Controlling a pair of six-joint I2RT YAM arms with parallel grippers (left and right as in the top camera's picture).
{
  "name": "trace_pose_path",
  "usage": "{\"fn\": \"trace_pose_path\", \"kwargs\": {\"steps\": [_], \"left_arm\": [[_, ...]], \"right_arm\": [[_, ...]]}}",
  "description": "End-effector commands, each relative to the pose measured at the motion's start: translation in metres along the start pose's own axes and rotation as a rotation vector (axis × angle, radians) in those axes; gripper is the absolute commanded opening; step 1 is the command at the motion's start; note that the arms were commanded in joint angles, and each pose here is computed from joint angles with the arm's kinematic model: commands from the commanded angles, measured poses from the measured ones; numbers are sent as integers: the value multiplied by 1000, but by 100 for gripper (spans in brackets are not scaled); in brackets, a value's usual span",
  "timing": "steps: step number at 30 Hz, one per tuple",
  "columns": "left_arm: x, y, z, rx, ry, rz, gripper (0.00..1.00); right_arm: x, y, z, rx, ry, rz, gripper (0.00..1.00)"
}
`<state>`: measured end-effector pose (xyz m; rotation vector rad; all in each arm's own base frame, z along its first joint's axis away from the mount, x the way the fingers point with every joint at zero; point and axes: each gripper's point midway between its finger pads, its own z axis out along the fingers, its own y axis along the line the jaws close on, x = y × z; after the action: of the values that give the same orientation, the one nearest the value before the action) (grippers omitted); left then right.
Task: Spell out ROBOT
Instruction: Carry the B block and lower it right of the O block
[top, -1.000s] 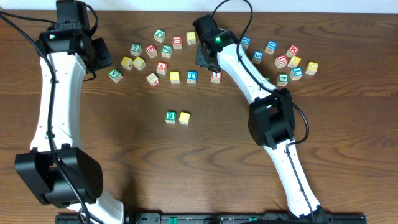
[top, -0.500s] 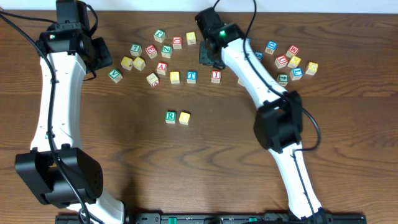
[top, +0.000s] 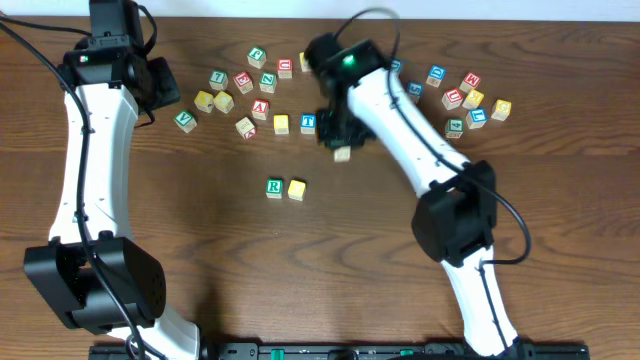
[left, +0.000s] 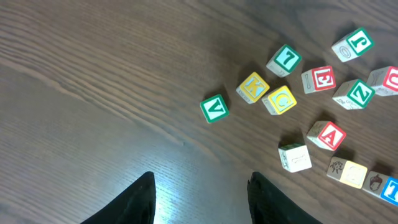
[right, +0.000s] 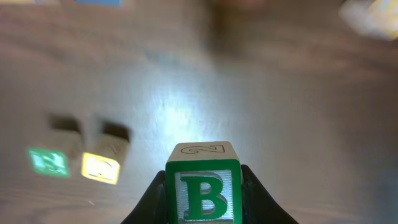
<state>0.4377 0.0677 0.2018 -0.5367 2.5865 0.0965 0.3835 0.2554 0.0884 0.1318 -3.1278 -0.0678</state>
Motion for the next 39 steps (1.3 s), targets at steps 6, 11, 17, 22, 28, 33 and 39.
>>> {"fn": "trace_pose_path", "kwargs": {"steps": [6, 11, 17, 22, 28, 33, 39], "left_arm": [[-3, 2, -3, -5, -21, 13, 47], [-3, 2, -3, -5, -21, 13, 47], [-3, 2, -3, -5, -21, 13, 47], [-3, 2, -3, -5, -21, 13, 47], [-3, 2, -3, -5, -21, 13, 47], [-3, 2, -3, -5, -21, 13, 47], [-3, 2, -3, -5, -21, 13, 47]], "right_arm": [[48, 19, 53, 33, 149, -82, 1], [51, 32, 57, 24, 132, -113, 5], [52, 40, 63, 24, 111, -124, 6], [52, 42, 77, 27, 97, -119, 6], [53, 41, 78, 28, 100, -119, 18], [58, 40, 77, 29, 121, -117, 24], [60, 45, 74, -3, 136, -116, 37]]}}
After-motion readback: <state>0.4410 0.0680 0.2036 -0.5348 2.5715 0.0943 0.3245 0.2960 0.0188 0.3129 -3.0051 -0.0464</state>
